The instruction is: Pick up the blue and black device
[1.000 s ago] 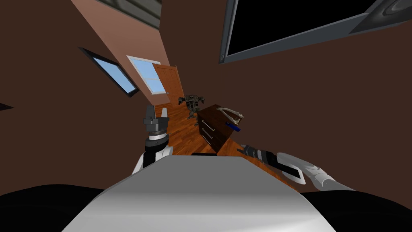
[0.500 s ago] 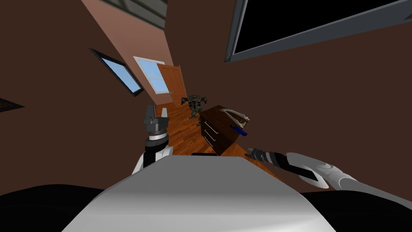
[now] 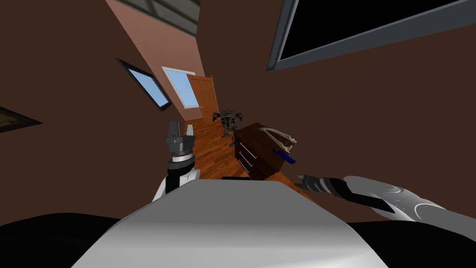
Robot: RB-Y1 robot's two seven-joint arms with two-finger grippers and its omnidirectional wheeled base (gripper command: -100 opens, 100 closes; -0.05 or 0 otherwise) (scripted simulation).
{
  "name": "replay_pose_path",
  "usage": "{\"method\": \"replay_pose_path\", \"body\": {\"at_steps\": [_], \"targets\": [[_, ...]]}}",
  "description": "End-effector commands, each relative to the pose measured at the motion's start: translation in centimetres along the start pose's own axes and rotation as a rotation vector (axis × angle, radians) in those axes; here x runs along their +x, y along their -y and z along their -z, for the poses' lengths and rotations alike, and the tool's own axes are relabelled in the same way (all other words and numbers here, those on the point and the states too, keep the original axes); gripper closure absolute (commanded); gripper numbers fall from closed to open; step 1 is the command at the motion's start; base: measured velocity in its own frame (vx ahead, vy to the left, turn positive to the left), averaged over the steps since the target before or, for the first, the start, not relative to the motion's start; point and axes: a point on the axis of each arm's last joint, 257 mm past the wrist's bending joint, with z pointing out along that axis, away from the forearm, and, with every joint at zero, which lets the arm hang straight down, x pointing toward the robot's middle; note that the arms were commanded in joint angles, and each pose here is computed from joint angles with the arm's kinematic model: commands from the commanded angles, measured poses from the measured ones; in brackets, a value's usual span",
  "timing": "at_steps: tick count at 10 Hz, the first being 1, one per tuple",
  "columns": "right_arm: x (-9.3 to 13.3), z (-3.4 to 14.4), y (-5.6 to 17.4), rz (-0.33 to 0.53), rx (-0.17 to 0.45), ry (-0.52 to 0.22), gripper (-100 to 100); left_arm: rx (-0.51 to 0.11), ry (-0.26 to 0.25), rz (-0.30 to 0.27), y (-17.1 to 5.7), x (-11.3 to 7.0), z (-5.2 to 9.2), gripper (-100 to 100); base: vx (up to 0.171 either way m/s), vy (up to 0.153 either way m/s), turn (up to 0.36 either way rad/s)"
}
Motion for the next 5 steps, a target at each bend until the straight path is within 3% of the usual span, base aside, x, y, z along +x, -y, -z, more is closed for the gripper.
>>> {"method": "replay_pose_path", "body": {"at_steps": [1, 2, 3, 5], "targets": [[1.1, 1.0, 0.4, 0.011, 0.011, -0.038, -100, 0.0, 0.0, 0.0, 0.0, 0.0, 0.0, 0, 0.089, 0.045, 0.055], [2.8, 2.4, 1.4, 0.017, 0.029, -0.097, -100, 0.0, 0.0, 0.0, 0.0, 0.0, 0.0, 0, 0.105, 0.053, 0.116], [2.8, 2.6, 1.7, 0.021, 0.033, -0.102, -100, 0.0, 0.0, 0.0, 0.0, 0.0, 0.0, 0, 0.096, 0.057, 0.045], [5.6, 6.0, 3.8, 0.035, 0.072, -0.213, -100, 0.0, 0.0, 0.0, 0.0, 0.0, 0.0, 0, 0.152, 0.097, 0.119]]}}
